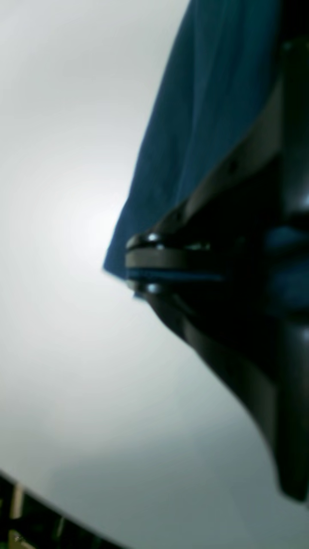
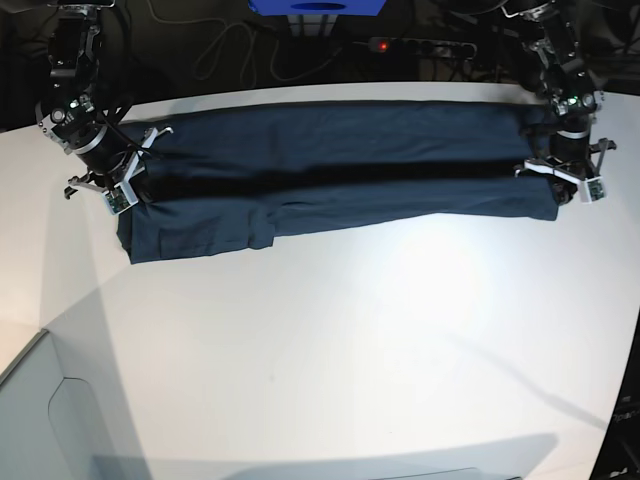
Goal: Fold the T-shirt properly
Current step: 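Hold the folded strip with both grippers and adjust its edges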
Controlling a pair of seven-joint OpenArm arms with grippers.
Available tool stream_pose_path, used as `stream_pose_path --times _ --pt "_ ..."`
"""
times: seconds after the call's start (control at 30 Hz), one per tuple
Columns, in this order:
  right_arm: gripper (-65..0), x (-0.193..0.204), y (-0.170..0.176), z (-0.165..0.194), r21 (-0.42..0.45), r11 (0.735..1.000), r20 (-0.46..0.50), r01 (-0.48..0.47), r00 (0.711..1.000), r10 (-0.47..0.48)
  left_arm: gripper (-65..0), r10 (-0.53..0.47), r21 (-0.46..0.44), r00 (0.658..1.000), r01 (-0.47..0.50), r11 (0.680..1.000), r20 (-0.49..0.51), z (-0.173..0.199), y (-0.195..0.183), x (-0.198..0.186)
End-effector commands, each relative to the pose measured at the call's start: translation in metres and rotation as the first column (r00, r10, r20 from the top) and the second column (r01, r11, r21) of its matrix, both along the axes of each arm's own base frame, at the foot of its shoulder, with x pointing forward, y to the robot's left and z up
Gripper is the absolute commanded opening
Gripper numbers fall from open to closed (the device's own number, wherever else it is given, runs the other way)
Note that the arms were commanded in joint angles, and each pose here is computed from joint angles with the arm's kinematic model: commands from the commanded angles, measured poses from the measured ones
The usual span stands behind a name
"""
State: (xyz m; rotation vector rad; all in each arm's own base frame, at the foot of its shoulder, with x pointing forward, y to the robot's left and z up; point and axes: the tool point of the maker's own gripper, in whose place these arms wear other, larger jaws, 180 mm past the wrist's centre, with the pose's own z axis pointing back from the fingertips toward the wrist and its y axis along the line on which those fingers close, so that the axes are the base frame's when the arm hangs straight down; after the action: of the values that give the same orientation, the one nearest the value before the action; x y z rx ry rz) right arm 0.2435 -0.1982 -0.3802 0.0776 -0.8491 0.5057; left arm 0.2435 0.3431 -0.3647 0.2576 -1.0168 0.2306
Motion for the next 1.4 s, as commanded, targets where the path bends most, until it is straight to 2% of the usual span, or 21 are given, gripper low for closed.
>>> stream_pose_path --times 0.0,0.23,0.57,0.67,0.73,0.97,1.07,1.2,1.37 --pt "-64.8 0.001 0.002 0.009 -0.001 1.0 0.029 -0.025 0.999 0.025 -65.0 -0.006 0.026 1.0 0.005 1.0 0.028 0.011 0.005 0.001" --pt "-64.8 -0.001 0.002 0.012 -0.008 0.999 0.035 -0.031 0.999 0.031 -65.0 0.006 -0.009 1.0 -0.006 1.0 0.008 -0.002 -0.005 -0.008" --pt "-64.8 -0.002 0.003 0.011 -0.006 0.999 0.03 -0.033 0.999 0.033 -65.0 0.005 -0.012 1.0 -0.005 1.0 0.023 0.001 -0.008 -0.005" --pt "-64.8 0.0 0.003 0.012 -0.006 0.999 0.035 -0.033 0.999 0.033 -65.0 -0.007 0.009 0.998 0.006 1.0 0.066 0.018 -0.008 0.006" --pt "-64.8 0.001 0.003 0.013 -0.007 0.999 0.038 -0.033 0.999 0.033 -65.0 -0.02 0.031 0.991 0.016 0.999 0.133 0.041 -0.009 0.024" --pt "-64.8 0.007 0.003 0.016 -0.006 1.0 0.052 -0.03 0.998 0.031 -65.0 -0.036 0.056 0.952 0.02 0.998 0.304 0.099 -0.012 0.07" --pt "-64.8 0.008 0.003 0.018 -0.007 0.999 0.058 -0.032 0.998 0.032 -65.0 -0.037 0.057 0.938 0.018 0.998 0.346 0.114 -0.012 0.082" --pt "-64.8 0.013 0.002 0.02 -0.008 1.0 0.067 -0.029 0.997 0.03 -65.0 -0.035 0.057 0.93 0.015 0.998 0.366 0.121 -0.011 0.089" --pt "-64.8 0.012 0.002 0.019 -0.007 1.0 0.064 -0.027 0.998 0.028 -65.0 -0.026 0.042 0.942 0.013 0.999 0.334 0.106 -0.009 0.085"
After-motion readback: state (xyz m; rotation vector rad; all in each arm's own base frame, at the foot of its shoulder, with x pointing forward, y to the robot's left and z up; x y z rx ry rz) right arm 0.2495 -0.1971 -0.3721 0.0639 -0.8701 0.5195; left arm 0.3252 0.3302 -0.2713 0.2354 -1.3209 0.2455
